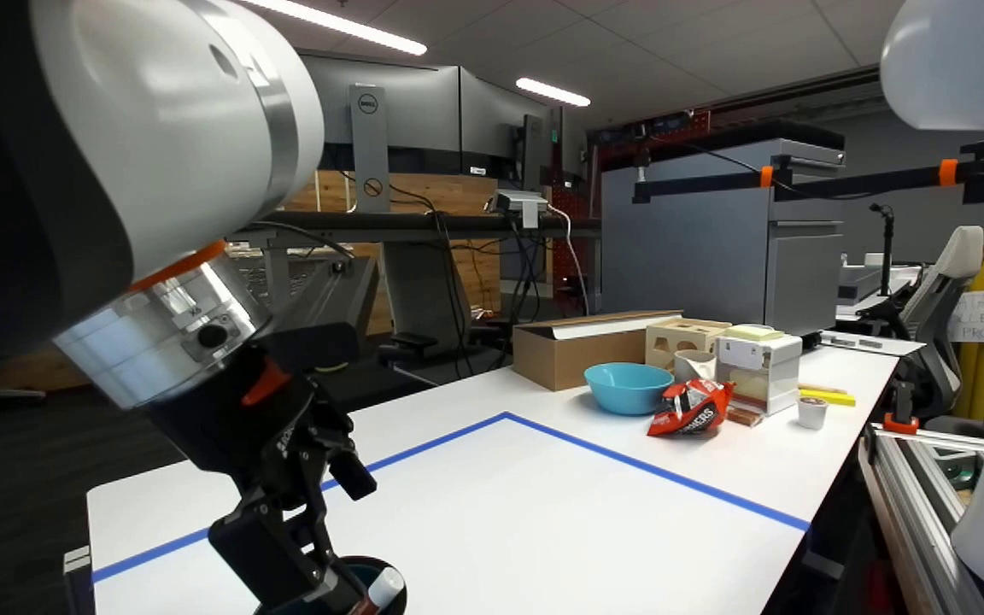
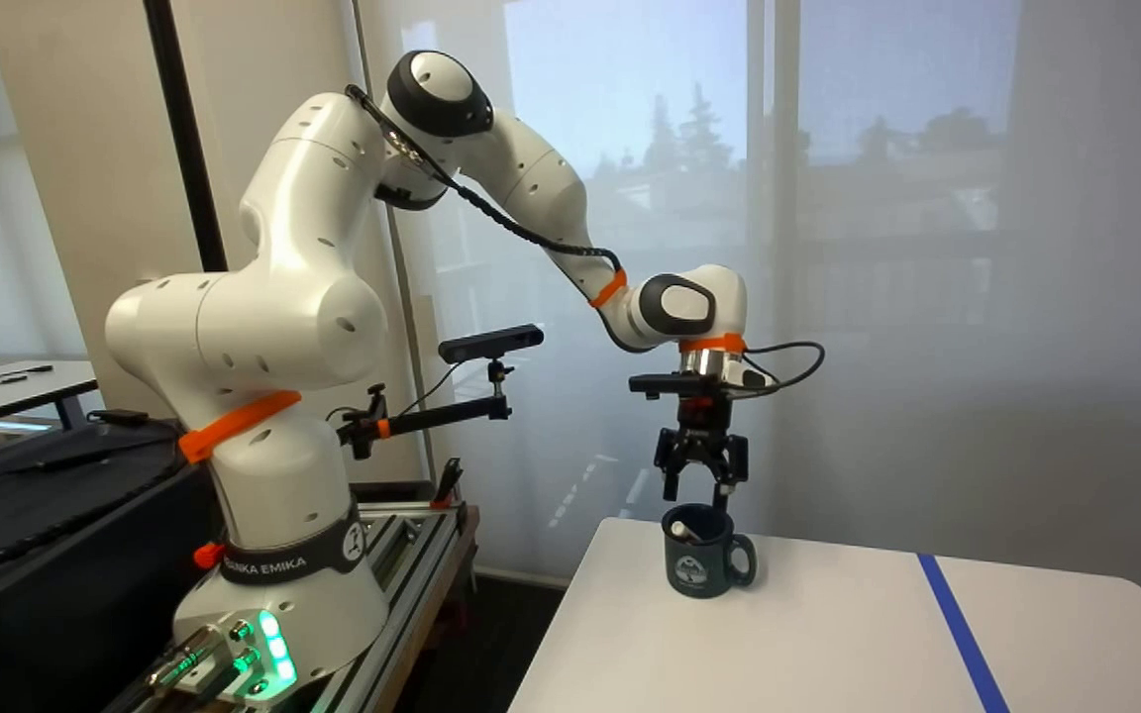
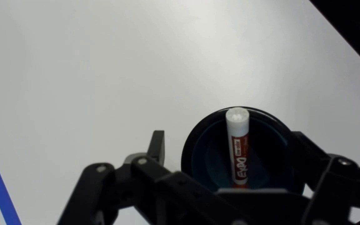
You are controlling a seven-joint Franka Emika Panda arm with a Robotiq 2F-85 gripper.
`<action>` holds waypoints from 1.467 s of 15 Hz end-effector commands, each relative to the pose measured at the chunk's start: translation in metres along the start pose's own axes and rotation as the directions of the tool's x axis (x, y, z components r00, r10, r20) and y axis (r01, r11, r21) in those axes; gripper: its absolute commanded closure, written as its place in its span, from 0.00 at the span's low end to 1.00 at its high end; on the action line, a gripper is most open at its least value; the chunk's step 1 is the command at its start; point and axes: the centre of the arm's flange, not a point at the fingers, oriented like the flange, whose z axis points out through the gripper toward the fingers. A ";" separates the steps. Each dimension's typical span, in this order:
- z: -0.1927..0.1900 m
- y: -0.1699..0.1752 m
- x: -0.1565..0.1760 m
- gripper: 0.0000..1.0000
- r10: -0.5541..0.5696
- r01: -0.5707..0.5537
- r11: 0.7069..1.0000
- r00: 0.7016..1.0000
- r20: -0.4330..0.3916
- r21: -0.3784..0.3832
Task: Pick up the marker from the cup and put it on the table
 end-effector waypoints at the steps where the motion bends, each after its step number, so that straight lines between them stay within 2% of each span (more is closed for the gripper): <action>1: -0.001 -0.001 0.014 0.00 0.003 -0.004 1.000 0.999 0.040 0.022; 4: 0.001 0.002 0.017 0.03 -0.001 -0.002 0.999 0.999 0.053 0.044; 5: 0.002 0.004 0.018 0.12 0.000 -0.003 0.999 0.998 0.057 0.047; 7: 0.005 0.006 0.020 0.21 -0.001 -0.003 0.998 0.998 0.060 0.060; 8: 0.006 0.007 0.021 0.28 -0.006 0.002 0.998 0.998 0.060 0.070; 9: 0.008 0.007 0.022 0.30 -0.012 0.007 0.997 0.998 0.062 0.079; 12: 0.013 0.002 0.024 0.22 -0.040 0.033 0.993 0.997 0.064 0.117; 14: 0.016 -0.004 0.024 0.22 -0.063 0.053 0.989 0.996 0.069 0.139; 17: 0.021 -0.011 0.026 0.26 -0.081 0.067 0.984 0.994 0.074 0.166; 22: 0.020 -0.006 0.034 0.26 -0.068 0.054 0.981 0.995 0.070 0.186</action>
